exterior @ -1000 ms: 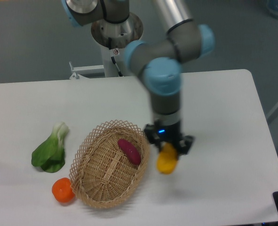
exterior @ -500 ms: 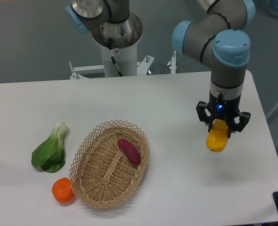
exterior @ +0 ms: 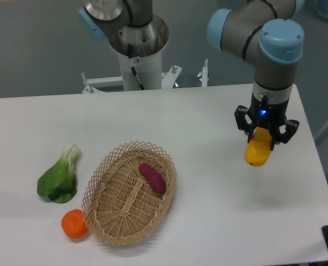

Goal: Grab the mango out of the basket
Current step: 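Hold the mango raised above the table, away from the basket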

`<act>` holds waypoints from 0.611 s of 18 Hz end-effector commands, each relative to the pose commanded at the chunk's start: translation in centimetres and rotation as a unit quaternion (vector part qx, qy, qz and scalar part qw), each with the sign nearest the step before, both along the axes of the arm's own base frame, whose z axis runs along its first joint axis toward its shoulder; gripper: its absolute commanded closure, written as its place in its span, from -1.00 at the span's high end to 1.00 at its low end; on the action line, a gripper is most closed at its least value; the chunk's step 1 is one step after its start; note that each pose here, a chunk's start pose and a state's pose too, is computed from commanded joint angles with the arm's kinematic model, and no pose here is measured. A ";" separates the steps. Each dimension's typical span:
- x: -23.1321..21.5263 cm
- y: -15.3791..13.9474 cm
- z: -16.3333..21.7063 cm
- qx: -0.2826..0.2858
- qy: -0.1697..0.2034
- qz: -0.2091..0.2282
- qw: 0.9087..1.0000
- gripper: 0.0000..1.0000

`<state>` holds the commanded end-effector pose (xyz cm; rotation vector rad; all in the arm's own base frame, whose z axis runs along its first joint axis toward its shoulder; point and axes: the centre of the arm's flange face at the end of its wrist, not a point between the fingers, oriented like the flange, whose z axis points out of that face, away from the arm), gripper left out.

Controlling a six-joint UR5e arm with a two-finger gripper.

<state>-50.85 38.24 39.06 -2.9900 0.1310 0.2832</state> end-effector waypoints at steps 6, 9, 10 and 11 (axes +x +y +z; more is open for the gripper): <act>0.0 0.0 -0.1 0.002 -0.002 0.000 1.000 -0.33; 0.0 0.0 -0.1 0.002 -0.002 0.000 1.000 -0.32; 0.0 0.0 -0.1 0.002 -0.002 0.000 1.000 -0.32; 0.0 0.0 -0.1 0.002 -0.002 0.000 1.000 -0.33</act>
